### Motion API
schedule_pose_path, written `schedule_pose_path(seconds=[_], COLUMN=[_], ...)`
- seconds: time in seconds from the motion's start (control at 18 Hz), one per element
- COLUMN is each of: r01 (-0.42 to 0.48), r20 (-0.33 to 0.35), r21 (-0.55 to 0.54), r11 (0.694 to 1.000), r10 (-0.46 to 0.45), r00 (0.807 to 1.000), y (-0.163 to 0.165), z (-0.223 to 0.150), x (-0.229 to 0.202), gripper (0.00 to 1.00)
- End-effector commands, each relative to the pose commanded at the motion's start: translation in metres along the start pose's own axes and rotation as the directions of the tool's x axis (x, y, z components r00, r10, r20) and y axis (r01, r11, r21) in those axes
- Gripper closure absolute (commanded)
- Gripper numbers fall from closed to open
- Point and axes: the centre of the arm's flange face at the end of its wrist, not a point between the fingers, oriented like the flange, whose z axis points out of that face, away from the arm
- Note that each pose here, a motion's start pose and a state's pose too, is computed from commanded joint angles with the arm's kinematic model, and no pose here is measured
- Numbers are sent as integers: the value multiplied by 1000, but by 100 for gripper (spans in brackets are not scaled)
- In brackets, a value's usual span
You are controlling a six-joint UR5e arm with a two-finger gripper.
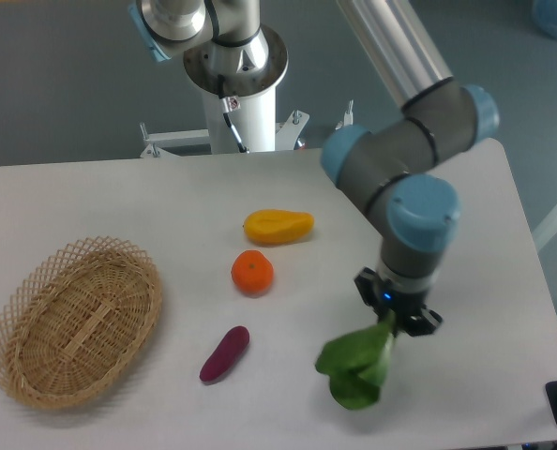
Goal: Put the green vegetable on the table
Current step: 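Carry the held green bok choy down toward the orange tangerine, then open the gripper to release the bok choy onto the table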
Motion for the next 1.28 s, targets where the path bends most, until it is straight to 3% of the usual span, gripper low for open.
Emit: schedule_pose_path(seconds=[0.22,0.44,0.83,0.94,1.17,1.28], r01=[-91,-203,-261,-261,-261,-249], r20=[-35,-62,-84,-84,-77,-65], r21=[-2,2,9,9,11,10], r11=[996,979,965,965,965,968], r10=[91,203,260,260,261,249], r00=[995,977,962,962,962,966], y=[-3,-12,-32,-32,-33,-34], z=[9,15,21,21,19,14], x=[27,50,71,71,68,62], gripper=[85,84,66,51,3,0])
